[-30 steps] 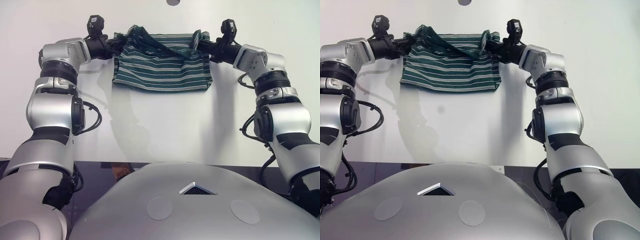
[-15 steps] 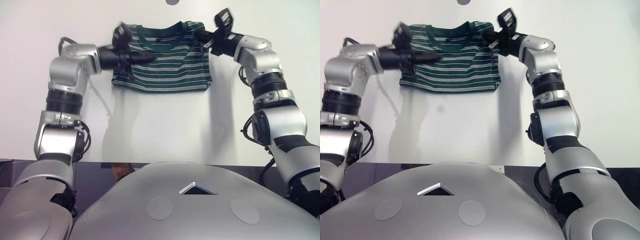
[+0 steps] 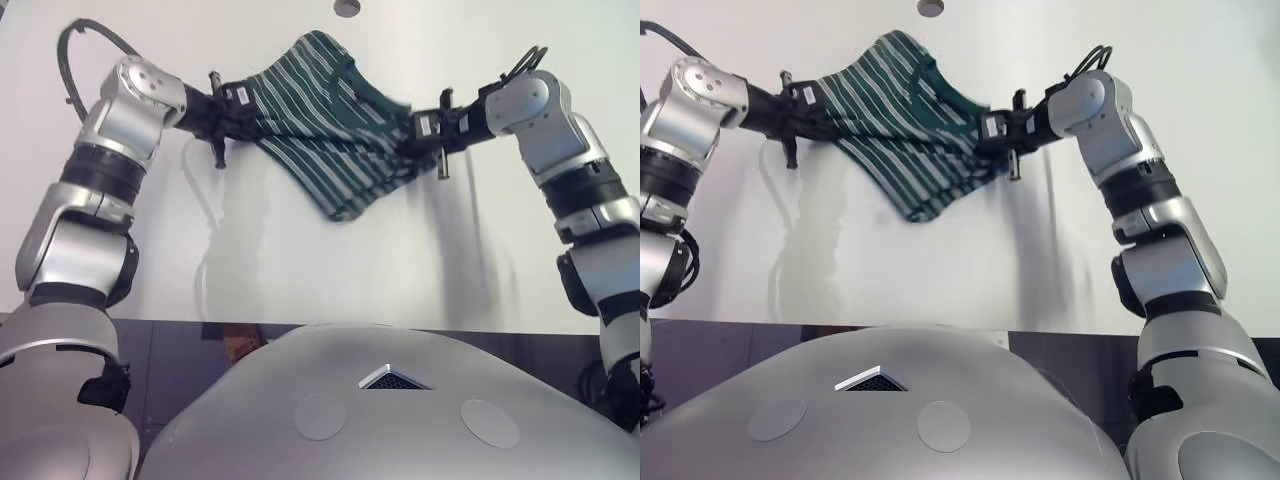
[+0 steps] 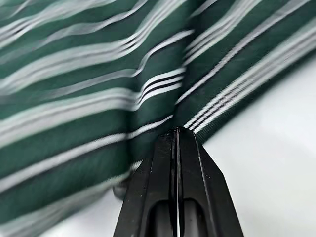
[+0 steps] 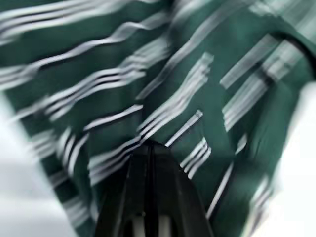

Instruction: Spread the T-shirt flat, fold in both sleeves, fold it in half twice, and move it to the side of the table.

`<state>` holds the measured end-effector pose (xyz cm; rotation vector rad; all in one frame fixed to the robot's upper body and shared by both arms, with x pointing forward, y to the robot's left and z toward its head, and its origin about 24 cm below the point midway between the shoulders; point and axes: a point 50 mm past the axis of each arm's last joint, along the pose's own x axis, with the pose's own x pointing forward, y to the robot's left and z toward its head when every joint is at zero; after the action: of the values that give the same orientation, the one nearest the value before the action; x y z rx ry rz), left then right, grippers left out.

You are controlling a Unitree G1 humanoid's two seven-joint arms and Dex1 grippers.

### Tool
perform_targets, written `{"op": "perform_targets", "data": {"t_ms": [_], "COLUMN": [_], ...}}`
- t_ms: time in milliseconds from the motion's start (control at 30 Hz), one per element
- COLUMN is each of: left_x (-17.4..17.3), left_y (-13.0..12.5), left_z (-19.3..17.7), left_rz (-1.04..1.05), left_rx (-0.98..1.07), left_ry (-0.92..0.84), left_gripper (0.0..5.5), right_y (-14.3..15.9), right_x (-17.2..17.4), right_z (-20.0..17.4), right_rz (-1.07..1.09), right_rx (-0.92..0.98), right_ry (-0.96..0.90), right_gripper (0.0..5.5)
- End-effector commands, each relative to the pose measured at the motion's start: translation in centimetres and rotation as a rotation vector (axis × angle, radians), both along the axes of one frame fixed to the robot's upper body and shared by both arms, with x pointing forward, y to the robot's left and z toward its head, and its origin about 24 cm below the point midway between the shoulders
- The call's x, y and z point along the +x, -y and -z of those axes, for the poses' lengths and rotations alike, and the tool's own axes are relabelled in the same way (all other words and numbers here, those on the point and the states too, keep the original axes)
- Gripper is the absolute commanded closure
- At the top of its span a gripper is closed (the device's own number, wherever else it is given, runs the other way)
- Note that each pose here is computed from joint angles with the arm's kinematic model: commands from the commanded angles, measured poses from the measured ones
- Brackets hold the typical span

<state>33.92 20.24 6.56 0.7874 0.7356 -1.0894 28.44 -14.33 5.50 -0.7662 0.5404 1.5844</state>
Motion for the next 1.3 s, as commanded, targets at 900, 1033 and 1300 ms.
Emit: {"op": "perform_targets", "data": {"t_ms": [900, 1033, 1300], "left_x": [-13.5, -14.2, -12.4], "left_y": [-1.3, -2.1, -1.2], "left_z": [3.7, 3.2, -2.7], "left_rz": [0.539, 0.486, 0.122], "left_rx": [-0.144, -0.153, -0.512], "left_ry": [0.256, 0.039, -0.349], "left_gripper": [4.62, 5.25, 5.5], "right_y": [0.2, 0.1, 0.6], "right_x": [-9.0, -9.2, -6.9], "right_z": [1.9, 1.3, -3.4], "right_rz": [0.11, 0.147, 0.404], "right_rx": [0.122, 0.18, 0.526], "right_ry": [0.251, 0.13, -0.287], "right_gripper": [3.84, 4.52, 5.48]}}
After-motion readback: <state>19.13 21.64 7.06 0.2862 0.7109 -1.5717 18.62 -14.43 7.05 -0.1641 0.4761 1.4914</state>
